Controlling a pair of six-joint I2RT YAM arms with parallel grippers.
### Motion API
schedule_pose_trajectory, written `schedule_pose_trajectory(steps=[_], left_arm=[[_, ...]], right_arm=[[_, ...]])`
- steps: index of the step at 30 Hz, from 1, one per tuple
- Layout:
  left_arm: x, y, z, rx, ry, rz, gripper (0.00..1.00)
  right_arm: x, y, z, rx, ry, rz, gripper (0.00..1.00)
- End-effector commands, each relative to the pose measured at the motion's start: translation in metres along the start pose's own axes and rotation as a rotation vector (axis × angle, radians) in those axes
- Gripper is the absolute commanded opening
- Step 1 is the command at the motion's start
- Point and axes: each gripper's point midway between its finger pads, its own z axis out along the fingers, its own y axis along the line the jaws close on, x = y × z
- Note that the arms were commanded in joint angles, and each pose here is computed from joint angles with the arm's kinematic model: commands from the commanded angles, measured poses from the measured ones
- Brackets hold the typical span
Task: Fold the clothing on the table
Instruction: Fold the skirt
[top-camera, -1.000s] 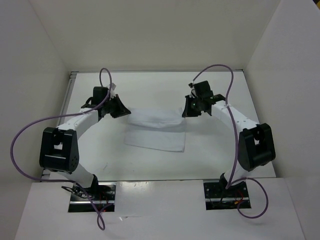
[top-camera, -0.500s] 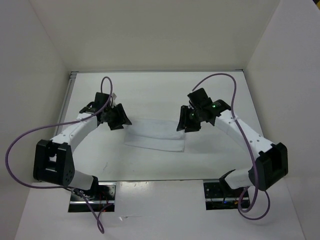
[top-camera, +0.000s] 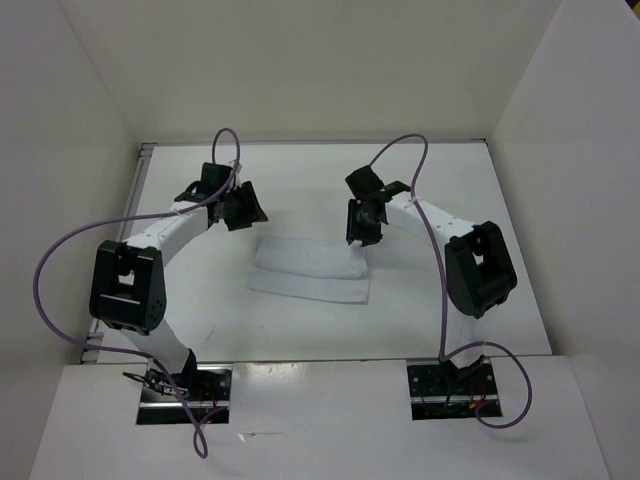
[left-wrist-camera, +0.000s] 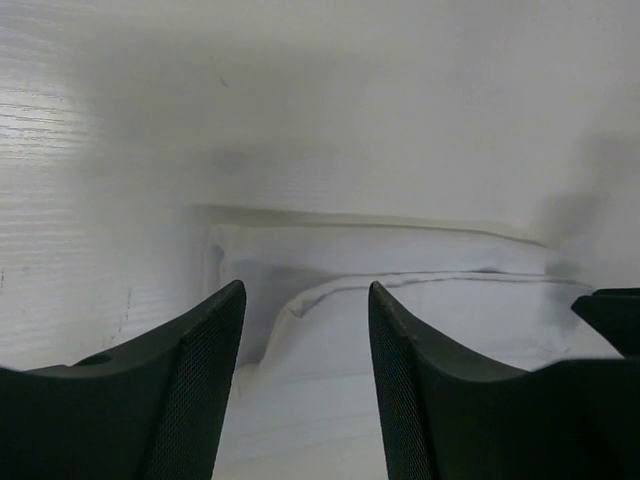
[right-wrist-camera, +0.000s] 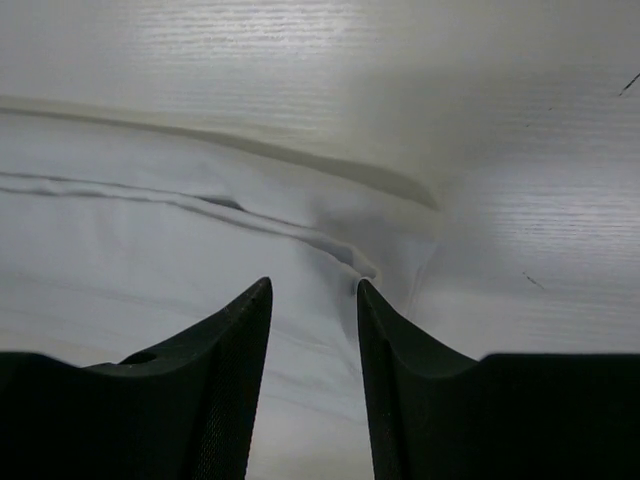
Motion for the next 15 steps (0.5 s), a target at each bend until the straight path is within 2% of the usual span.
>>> schedule_pose_trajectory(steps=[1,5,10,15], left_arm=[[-0.019,0.002,0.007,-0.009,-0.06,0.08,0.6],[-0.008,-0.001,0.014,0.036,-0.03,0.08,0.56],[0.014,0.0,0.027,0.081,0.061,0.055,0.55],[0.025,0.004,0.028,0.072,0.098,0.043,0.54]], right_arm=[[-0.051,0.009,-0.016,0.001,-0.168,-0.016,0.45],[-0.053,0.002,-0.008,0.038,-0.176,-0.033,0.44],[-0.048,-0.001,-0.006,0.05,-0.158,-0.035,0.44],[-0.029,-0.011,-0.001,0.068,-0.111,-0.029,0.44]])
